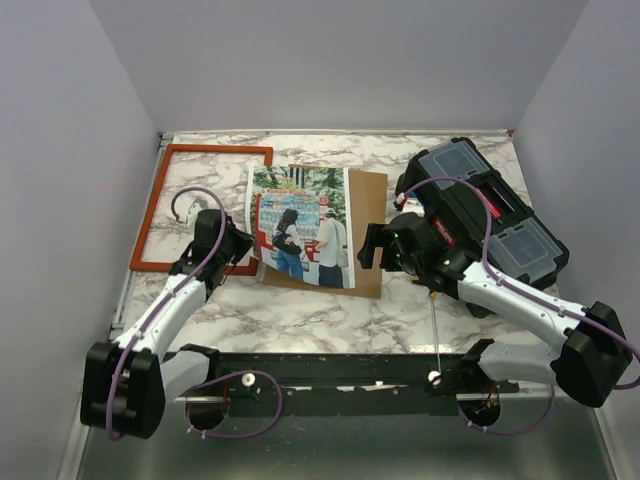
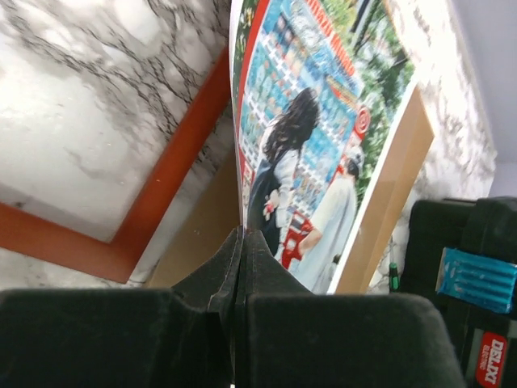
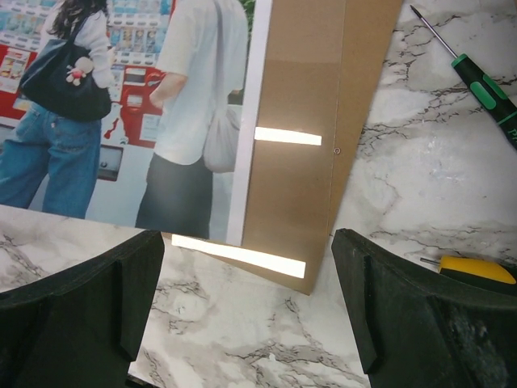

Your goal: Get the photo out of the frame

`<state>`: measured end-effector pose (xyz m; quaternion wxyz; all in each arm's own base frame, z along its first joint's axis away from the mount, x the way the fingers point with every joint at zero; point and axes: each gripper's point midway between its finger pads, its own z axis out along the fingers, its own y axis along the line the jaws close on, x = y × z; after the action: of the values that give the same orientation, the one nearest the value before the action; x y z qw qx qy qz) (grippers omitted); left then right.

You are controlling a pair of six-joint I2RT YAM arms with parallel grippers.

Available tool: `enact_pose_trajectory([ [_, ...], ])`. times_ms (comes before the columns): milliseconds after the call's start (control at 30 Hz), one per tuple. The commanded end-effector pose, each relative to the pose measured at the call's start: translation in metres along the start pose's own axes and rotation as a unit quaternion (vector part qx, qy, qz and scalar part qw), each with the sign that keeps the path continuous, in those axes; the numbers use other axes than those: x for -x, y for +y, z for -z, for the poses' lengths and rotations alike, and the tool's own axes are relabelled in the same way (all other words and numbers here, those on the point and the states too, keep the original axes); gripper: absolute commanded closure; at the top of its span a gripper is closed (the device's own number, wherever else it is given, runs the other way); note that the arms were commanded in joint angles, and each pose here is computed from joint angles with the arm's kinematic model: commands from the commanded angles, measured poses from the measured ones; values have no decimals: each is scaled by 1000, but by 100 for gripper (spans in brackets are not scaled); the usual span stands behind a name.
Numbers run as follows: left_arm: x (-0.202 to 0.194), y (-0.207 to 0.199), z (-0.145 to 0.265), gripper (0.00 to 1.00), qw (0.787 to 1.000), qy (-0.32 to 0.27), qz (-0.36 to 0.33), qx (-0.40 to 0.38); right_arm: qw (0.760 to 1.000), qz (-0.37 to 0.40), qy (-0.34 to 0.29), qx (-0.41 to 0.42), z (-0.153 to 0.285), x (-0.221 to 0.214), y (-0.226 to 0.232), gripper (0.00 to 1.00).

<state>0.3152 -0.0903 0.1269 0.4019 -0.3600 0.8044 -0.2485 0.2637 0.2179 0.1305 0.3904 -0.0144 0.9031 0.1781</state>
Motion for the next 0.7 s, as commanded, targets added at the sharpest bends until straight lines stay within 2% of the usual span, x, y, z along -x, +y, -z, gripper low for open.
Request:
enact_pose_trajectory([
  [0,-27,-27,-21,100,996,73,-26,-34,1000,-3,-11,13,-1,11,9,6],
  [67,-39,-21,-25,100,996,89,-16,-22,1000,-2,-15,10,1,13,8,6],
  [167,-52,-15,-25,100,996,82,2,-32,1000,0,-20,6,4,14,5,5],
  [433,-46,12,-22,100,999,35,11,14,1000,8,-8,9,-4,9,7,6],
  [667,-63,17,-26,100,998,69,4,7,1000,14,0,18,-11,7,12,5],
])
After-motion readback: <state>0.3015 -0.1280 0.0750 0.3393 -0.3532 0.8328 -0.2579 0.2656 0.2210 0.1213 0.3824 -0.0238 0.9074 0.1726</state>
